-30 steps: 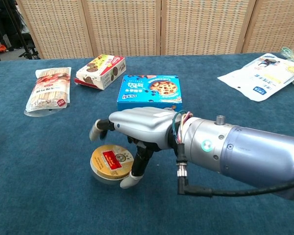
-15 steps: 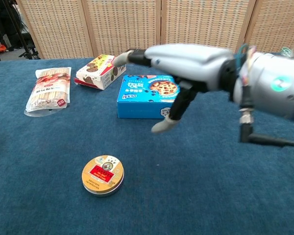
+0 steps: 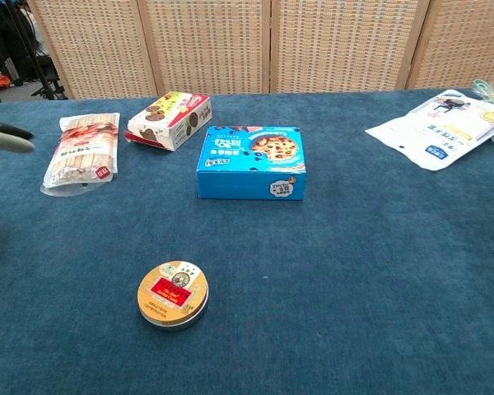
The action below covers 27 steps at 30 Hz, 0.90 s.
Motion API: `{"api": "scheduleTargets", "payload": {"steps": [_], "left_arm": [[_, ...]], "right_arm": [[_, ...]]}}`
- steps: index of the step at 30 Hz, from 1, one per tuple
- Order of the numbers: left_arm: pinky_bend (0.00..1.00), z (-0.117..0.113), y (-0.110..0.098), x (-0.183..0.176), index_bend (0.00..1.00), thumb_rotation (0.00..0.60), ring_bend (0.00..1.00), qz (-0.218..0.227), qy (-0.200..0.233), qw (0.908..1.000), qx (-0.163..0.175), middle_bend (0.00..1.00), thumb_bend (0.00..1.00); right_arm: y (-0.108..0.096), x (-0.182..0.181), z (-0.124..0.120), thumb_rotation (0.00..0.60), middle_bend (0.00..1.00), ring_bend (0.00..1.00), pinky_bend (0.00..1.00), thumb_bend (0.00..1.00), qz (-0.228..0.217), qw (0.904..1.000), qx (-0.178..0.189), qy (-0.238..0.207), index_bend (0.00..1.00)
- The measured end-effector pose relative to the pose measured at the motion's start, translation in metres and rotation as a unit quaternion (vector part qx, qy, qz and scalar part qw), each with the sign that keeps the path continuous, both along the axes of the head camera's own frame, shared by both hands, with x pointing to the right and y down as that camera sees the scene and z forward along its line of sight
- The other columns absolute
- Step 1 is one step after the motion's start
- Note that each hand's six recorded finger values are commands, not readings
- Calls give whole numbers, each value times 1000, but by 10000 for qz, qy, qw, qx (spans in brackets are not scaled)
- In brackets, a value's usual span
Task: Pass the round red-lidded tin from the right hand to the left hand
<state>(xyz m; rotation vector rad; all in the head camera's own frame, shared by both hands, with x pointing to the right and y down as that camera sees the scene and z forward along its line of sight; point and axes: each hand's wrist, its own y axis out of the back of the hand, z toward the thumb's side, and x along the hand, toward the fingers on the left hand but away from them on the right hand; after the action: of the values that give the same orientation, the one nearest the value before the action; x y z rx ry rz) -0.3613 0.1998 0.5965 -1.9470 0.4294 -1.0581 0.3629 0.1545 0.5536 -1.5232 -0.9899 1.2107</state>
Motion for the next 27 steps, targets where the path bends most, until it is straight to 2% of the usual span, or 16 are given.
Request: {"api": "scheduleTargets", "payload": {"steps": [4, 7, 11, 16, 23, 27], "left_arm": [[0, 7, 7, 34, 0, 600, 0, 558, -51, 9983, -164, 0, 46], [0, 13, 14, 57, 0, 600, 0, 948, -154, 9951, -218, 0, 46], [0, 22, 21, 88, 0, 600, 0, 1342, -325, 9897, -369, 0, 48], [0, 29, 20, 115, 0, 600, 0, 1534, -458, 9864, -383, 0, 49], [1, 45, 22, 152, 0, 600, 0, 1550, -337, 9858, -552, 0, 52], [76, 54, 21, 167, 0, 600, 0, 1524, -338, 9858, -613, 0, 56]], "right_arm": [[25, 36, -2, 600, 0, 0, 0, 0, 417, 9985, 113, -342, 0], [40, 54, -4, 600, 0, 0, 0, 0, 559, 9970, 200, -492, 0], [45, 62, -1, 600, 0, 0, 0, 0, 601, 9963, 170, -594, 0], [45, 66, 0, 600, 0, 0, 0, 0, 623, 9956, 144, -679, 0], [45, 67, 2, 600, 0, 0, 0, 0, 619, 9956, 66, -703, 0], [45, 68, 2, 600, 0, 0, 0, 0, 604, 9954, 62, -742, 0]]}}
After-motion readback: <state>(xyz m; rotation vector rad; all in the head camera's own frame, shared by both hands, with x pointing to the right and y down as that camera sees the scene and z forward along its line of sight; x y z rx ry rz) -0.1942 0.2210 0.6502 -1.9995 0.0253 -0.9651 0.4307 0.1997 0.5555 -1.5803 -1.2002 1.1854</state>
